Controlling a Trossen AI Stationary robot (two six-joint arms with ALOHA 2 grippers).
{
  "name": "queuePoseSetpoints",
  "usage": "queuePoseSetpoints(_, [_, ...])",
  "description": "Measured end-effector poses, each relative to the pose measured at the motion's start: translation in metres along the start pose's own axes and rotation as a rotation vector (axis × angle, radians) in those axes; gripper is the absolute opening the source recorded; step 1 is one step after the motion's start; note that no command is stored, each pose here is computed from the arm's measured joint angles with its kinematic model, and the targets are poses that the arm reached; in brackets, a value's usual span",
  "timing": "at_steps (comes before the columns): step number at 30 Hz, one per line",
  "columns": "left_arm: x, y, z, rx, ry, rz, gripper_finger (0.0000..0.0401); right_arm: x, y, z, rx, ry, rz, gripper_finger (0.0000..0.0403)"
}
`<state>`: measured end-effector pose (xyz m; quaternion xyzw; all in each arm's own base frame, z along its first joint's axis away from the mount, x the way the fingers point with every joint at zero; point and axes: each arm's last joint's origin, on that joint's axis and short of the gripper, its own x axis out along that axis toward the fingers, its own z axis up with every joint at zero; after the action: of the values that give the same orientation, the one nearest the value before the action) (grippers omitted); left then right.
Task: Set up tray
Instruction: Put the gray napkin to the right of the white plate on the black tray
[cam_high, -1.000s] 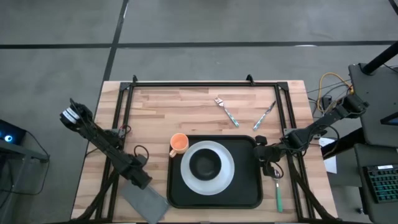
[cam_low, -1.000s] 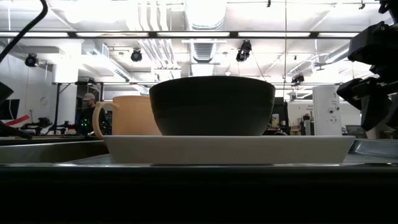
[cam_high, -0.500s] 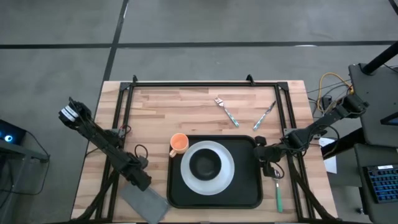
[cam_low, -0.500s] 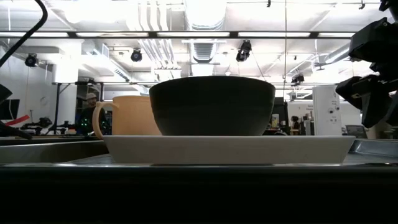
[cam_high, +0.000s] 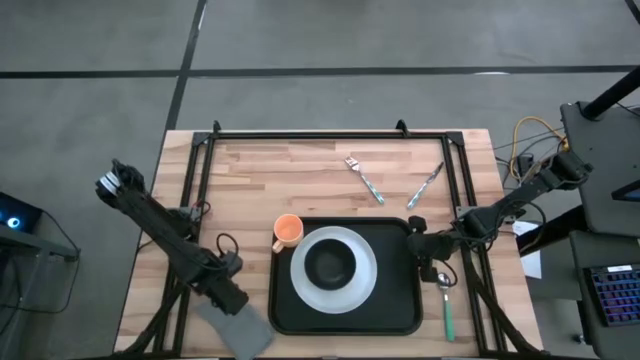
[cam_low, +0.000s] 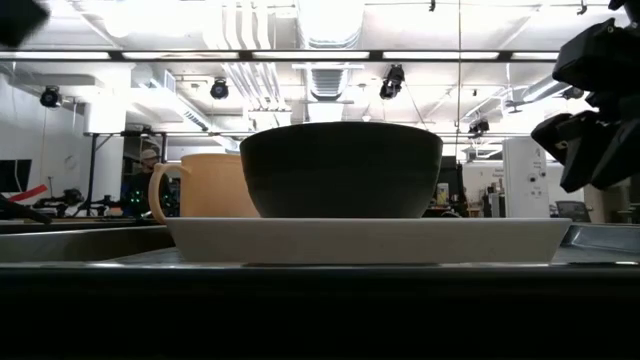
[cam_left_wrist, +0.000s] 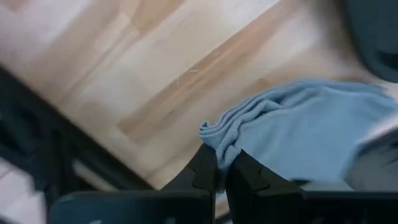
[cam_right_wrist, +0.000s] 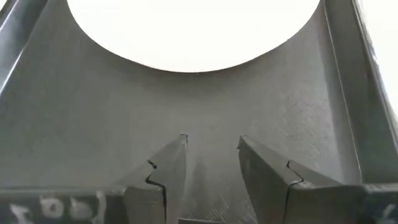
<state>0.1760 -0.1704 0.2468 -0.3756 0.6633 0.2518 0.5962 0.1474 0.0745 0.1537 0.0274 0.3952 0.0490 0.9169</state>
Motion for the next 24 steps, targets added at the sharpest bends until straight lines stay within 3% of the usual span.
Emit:
queuePoseSetpoints(10, [-0.082, -0.029, -0.015, 0.016, -0.028, 0.008, 0.0001, -0.004, 0.002, 0.011, 0.010, -0.045, -0.023, 0.0162])
queuePoseSetpoints(15, [-0.102, -0.047, -0.018, 0.054, -0.032, 0.032, 0.0000, -0.010, 0.005, 0.024, 0.001, -0.098, -0.046, 0.0172])
queuePoseSetpoints(20, [-0.118, -0.067, -0.013, 0.122, -0.064, -0.049, 0.0000, -0.016, 0.008, 0.038, 0.000, -0.146, -0.055, 0.0178])
queuePoseSetpoints(24, [-0.117, -0.076, -0.005, 0.159, -0.081, -0.051, 0.0000, -0.022, 0.010, 0.053, 0.020, -0.233, -0.111, 0.0178])
